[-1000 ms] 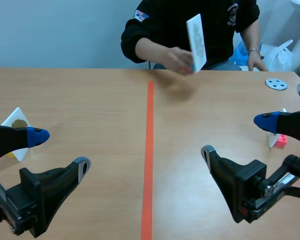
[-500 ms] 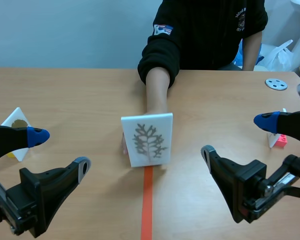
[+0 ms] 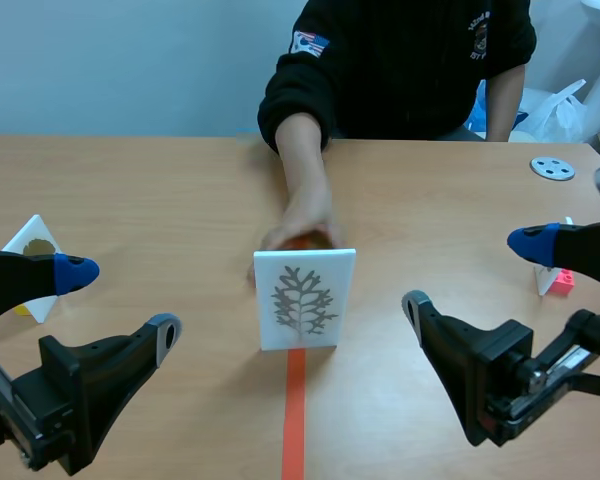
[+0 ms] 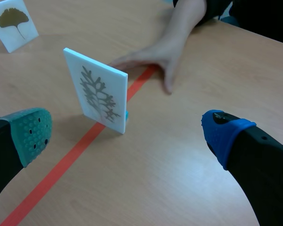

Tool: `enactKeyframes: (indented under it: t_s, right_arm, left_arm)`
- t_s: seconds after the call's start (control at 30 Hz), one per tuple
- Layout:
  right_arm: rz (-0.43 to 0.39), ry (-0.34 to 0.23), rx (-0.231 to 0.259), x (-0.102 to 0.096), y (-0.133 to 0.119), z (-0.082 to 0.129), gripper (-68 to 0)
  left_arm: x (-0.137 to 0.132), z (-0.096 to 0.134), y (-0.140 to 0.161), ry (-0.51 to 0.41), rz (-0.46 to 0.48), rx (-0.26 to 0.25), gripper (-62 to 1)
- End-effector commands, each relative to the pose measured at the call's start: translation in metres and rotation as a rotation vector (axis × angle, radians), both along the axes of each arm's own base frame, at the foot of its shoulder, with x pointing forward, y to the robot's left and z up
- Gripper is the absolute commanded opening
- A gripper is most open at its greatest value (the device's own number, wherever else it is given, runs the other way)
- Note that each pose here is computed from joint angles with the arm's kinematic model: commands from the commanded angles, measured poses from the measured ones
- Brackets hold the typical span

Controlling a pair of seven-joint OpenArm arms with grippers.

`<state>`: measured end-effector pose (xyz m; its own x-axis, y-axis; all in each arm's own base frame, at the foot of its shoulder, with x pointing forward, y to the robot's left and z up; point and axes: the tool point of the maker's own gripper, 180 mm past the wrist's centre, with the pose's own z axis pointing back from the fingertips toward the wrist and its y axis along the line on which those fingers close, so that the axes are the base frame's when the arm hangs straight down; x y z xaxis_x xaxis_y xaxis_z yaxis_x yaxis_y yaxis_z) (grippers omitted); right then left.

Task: Sort the leaf by its shape. The table is split by an orange tape line. A compound leaf with several leaflets goes to the left side, a simple leaf with one blade goes to the right side. Return to the home posture when a red brick is placed on the table.

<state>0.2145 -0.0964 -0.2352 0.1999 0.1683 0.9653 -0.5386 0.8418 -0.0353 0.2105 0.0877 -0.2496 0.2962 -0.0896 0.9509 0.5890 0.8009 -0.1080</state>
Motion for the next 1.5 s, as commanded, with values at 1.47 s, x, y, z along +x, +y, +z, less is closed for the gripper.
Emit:
enactKeyframes:
  t_s: [1.47]
  right_arm:
    - [0.332,0.017,-0.036,0.088,0.105,-0.133,0.4]
  left_arm:
    - [0.001,0.006,-0.002,-0.018,-0.005,-0.022,1.4]
